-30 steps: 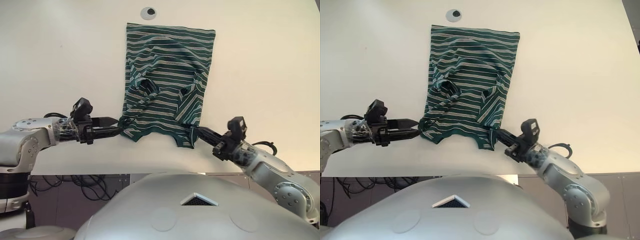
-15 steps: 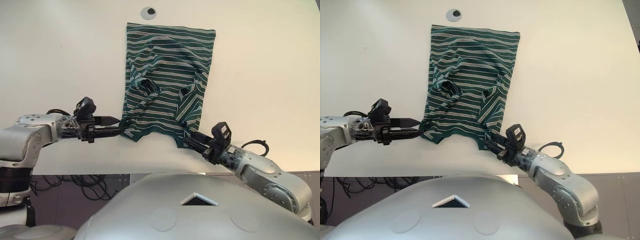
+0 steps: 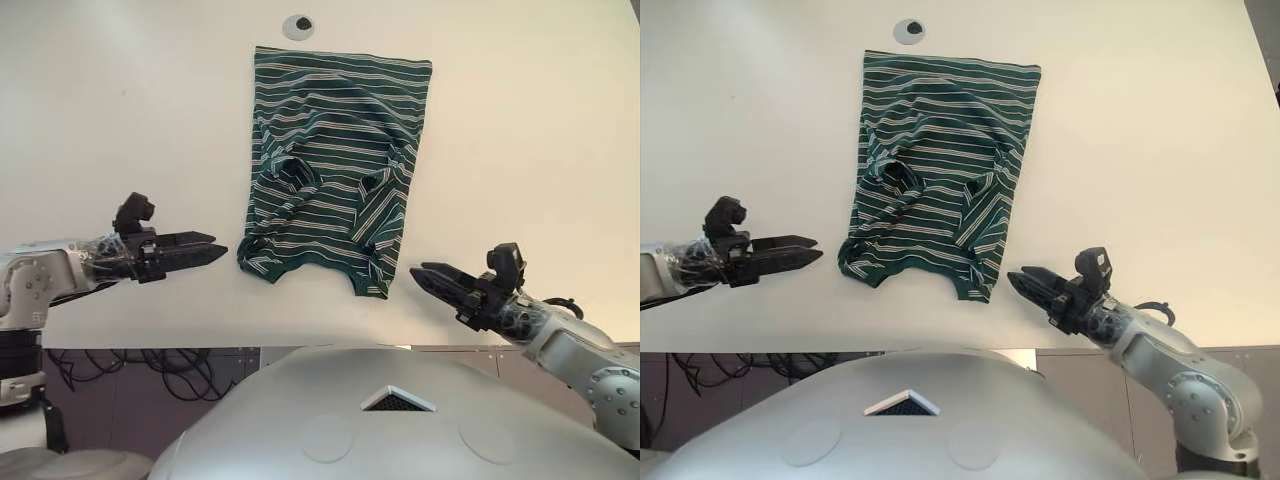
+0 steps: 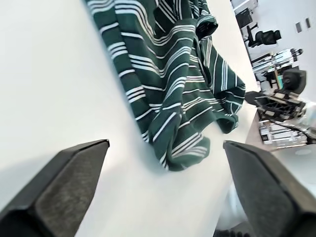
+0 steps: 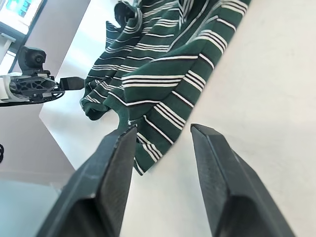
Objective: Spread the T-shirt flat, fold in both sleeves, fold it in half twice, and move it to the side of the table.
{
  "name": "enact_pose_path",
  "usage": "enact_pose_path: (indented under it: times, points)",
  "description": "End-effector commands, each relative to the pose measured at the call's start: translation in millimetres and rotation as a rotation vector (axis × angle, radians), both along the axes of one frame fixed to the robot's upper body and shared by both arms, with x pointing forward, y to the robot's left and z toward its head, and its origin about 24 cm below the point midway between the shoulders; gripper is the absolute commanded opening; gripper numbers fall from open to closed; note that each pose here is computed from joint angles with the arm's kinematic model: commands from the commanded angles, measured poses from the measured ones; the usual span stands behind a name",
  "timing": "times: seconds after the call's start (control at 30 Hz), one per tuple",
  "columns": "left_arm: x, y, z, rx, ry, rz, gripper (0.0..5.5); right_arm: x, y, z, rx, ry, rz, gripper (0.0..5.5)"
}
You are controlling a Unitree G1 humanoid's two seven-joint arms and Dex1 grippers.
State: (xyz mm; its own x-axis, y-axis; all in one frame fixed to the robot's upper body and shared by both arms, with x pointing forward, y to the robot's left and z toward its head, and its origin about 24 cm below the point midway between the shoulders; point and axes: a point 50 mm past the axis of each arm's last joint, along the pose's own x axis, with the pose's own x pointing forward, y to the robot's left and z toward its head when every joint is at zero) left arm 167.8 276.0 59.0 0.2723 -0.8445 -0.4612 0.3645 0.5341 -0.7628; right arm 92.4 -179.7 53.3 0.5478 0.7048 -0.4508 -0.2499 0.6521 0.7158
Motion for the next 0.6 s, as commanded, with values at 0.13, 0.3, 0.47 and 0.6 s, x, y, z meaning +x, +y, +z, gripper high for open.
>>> enact_pose_path:
  times: [0.13, 0.3, 0.47, 0.6]
  points:
    - [-2.6, -5.2, -5.1, 0.037, 0.077, -0.051, 4.21, -12.3, 12.8, -12.7, 0.056, 0.097, -0.041, 1.99]
    - [-10.4, -9.0, -11.5, 0.026, 0.115, -0.066, 4.74, -13.2, 15.2, -18.8, 0.050, 0.132, -0.044, 2.56]
    - [-11.8, -19.6, -21.6, 0.034, 0.126, -0.077, 5.29, -6.2, 23.1, -24.0, 0.022, 0.131, -0.013, 2.79]
    - [-12.1, -25.6, -22.5, 0.024, 0.118, -0.100, 5.29, -6.1, 29.7, -26.5, 0.012, 0.134, 0.018, 2.79]
